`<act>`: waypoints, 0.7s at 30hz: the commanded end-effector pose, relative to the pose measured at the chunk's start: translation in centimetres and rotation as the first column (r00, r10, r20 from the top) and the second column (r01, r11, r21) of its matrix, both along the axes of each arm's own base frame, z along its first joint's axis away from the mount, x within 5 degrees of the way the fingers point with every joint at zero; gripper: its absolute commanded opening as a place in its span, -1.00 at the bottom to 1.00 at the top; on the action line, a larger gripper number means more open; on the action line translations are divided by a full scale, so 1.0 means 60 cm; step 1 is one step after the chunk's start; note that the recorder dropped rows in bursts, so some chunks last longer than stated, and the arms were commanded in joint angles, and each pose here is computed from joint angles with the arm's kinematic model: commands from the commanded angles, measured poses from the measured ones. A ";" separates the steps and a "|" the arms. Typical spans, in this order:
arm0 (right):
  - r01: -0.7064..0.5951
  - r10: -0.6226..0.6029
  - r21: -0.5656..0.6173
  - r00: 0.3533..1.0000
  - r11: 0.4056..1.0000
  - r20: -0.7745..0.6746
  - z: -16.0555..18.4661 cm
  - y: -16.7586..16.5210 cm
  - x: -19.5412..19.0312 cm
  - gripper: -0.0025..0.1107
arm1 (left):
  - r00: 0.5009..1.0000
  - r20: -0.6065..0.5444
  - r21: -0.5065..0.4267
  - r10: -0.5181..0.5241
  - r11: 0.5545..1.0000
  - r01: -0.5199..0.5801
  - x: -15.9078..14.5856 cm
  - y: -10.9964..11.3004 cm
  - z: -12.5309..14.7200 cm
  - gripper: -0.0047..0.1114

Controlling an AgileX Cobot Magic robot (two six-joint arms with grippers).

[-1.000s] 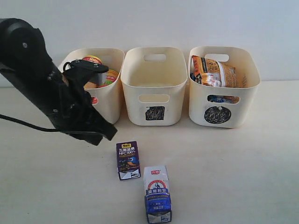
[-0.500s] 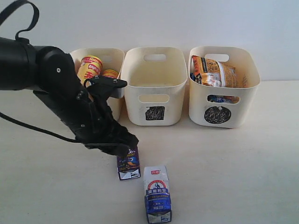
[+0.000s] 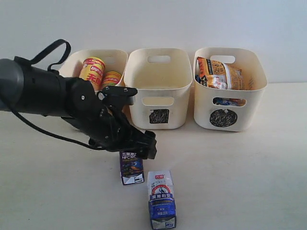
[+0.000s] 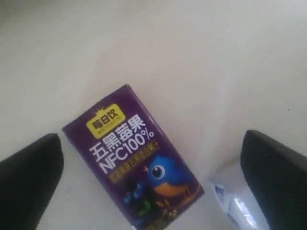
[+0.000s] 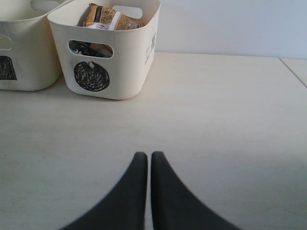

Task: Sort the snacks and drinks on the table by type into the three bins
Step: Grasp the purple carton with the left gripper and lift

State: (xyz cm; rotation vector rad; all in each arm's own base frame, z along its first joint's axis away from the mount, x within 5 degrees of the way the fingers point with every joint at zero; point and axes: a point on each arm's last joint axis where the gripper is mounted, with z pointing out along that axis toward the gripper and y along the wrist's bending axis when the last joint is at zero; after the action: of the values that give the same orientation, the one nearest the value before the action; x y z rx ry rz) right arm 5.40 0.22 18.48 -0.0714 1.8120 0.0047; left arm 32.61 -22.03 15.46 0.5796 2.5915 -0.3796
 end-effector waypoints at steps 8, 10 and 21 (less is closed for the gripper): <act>0.007 -0.007 0.004 1.000 1.000 0.007 -0.001 0.000 0.000 -0.96 | 0.994 0.006 0.105 0.111 0.988 -0.111 0.028 0.001 -0.038 0.59; 0.007 -0.007 0.004 1.000 1.000 0.007 -0.001 0.000 0.000 -0.96 | 0.993 0.001 0.111 0.120 0.987 -0.120 0.029 0.001 -0.047 0.59; 0.007 -0.007 0.004 1.000 1.000 0.007 -0.001 0.000 0.000 -0.96 | 0.991 -0.029 0.137 0.132 0.982 -0.127 0.029 0.002 -0.073 0.34</act>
State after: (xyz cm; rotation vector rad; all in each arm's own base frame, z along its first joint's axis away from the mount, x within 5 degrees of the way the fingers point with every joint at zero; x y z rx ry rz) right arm 5.40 0.22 18.48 -0.0714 1.8120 0.0047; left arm 34.59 -21.80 11.28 0.4404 2.6655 -0.1956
